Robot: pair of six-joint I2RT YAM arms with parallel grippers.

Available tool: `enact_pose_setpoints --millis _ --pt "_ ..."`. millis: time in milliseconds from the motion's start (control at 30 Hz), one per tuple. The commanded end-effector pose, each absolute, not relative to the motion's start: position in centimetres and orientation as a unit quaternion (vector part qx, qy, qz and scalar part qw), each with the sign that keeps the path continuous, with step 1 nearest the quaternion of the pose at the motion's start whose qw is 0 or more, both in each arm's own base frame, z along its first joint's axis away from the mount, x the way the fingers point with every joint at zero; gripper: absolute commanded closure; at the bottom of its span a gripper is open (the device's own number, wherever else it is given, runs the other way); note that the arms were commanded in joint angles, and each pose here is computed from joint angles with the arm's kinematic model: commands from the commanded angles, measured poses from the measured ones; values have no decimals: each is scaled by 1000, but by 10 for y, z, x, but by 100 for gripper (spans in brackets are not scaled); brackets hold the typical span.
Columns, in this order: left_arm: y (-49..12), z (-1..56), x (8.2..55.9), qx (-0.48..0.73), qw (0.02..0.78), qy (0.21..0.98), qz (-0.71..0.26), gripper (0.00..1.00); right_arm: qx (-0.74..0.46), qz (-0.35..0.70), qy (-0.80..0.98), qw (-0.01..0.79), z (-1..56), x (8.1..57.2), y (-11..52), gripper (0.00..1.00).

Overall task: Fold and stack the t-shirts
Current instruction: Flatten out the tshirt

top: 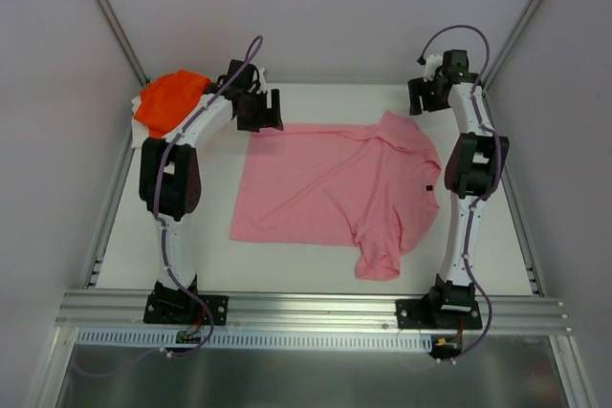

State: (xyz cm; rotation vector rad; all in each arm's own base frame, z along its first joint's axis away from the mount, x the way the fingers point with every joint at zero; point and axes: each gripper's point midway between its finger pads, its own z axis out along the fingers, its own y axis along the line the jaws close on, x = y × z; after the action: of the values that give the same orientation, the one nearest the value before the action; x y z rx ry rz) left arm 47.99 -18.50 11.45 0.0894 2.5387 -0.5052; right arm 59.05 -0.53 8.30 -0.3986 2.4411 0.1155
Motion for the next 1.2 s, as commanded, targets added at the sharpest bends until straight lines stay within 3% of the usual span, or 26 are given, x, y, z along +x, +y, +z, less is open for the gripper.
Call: enact_pose_setpoints --millis 0,433,533,800,867,1167 --pt "-192 136 479 45 294 933 -201 24 -154 55 938 305 77 583 8 28" --pt "-197 144 491 46 304 929 -207 24 -157 94 943 279 80 563 35 37" --pt "-194 144 490 45 303 930 -204 24 -152 97 945 272 74 561 36 45" --pt "-191 143 484 44 300 932 -200 24 -153 90 946 270 70 563 34 91" --pt "-192 143 484 44 301 932 -199 24 -155 88 944 278 75 566 33 97" --pt "-193 143 486 45 303 930 -201 24 -189 16 910 369 127 603 15 100"
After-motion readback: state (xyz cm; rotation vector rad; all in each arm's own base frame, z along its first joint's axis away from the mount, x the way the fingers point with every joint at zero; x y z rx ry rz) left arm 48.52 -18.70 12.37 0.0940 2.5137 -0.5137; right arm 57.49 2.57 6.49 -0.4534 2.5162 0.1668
